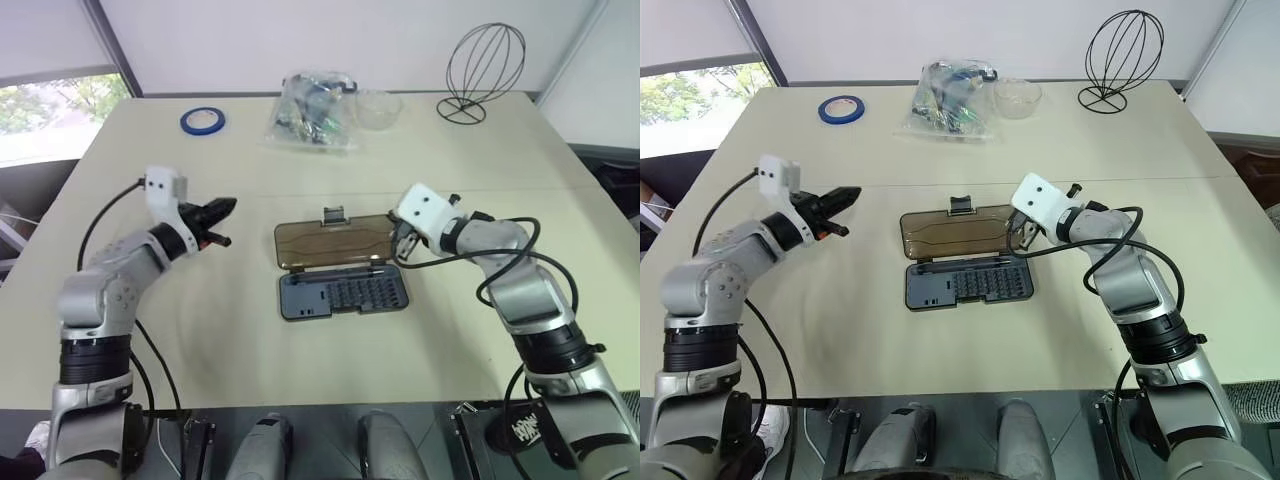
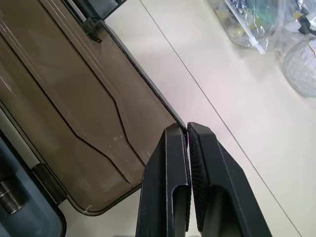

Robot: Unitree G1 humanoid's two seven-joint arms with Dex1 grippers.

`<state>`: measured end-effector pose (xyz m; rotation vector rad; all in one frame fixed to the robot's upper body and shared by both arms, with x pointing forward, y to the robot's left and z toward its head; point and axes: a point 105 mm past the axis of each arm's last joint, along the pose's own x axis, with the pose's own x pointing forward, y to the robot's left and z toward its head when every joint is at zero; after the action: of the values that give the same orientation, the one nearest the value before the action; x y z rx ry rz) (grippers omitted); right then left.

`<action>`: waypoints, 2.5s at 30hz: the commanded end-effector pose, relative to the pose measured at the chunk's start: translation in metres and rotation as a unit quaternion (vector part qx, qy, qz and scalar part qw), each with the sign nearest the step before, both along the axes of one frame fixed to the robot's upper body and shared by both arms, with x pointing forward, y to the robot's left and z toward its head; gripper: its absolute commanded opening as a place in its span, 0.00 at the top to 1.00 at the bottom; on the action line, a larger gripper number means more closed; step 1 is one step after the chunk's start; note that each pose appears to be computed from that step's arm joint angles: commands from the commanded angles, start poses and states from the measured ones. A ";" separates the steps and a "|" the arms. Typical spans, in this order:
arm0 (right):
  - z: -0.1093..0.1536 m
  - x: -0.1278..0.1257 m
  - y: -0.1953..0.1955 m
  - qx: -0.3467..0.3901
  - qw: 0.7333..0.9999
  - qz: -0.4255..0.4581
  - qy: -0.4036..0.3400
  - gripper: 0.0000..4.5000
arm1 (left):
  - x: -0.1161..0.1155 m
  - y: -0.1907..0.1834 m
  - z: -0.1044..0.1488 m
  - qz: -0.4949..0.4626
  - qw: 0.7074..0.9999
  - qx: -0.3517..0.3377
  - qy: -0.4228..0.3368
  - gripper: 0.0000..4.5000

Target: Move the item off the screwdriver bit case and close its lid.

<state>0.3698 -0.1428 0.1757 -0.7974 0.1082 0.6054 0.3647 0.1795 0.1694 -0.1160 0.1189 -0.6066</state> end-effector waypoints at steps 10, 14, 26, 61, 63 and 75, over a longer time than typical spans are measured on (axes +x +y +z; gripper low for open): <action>0.024 -0.004 0.010 0.016 0.999 0.020 -0.038 0.99 | 0.024 -0.021 -0.022 -0.066 0.997 0.040 -0.007 1.00; 0.023 -0.004 0.010 0.017 0.999 0.018 -0.037 0.99 | 0.024 -0.031 -0.019 -0.105 0.994 0.041 -0.010 1.00; 0.021 -0.006 0.011 0.018 0.999 0.025 -0.027 0.99 | 0.016 -0.038 -0.022 -0.158 0.986 0.051 0.005 1.00; 0.043 -0.080 -0.064 0.207 0.966 0.035 0.150 0.01 | -0.069 -0.046 -0.007 -0.333 0.937 0.091 0.059 1.00; 0.041 -0.082 -0.069 0.200 0.968 0.017 0.151 0.01 | -0.072 -0.048 -0.010 -0.334 0.936 0.090 0.063 1.00; 0.010 -0.099 -0.028 0.198 0.956 0.061 0.207 0.18 | -0.030 -0.059 0.011 -0.288 0.955 0.071 0.025 1.00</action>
<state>0.2808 -0.1837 0.1782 -0.2546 0.3437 0.8044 0.3287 0.1205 0.1743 0.0240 0.2813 -1.1853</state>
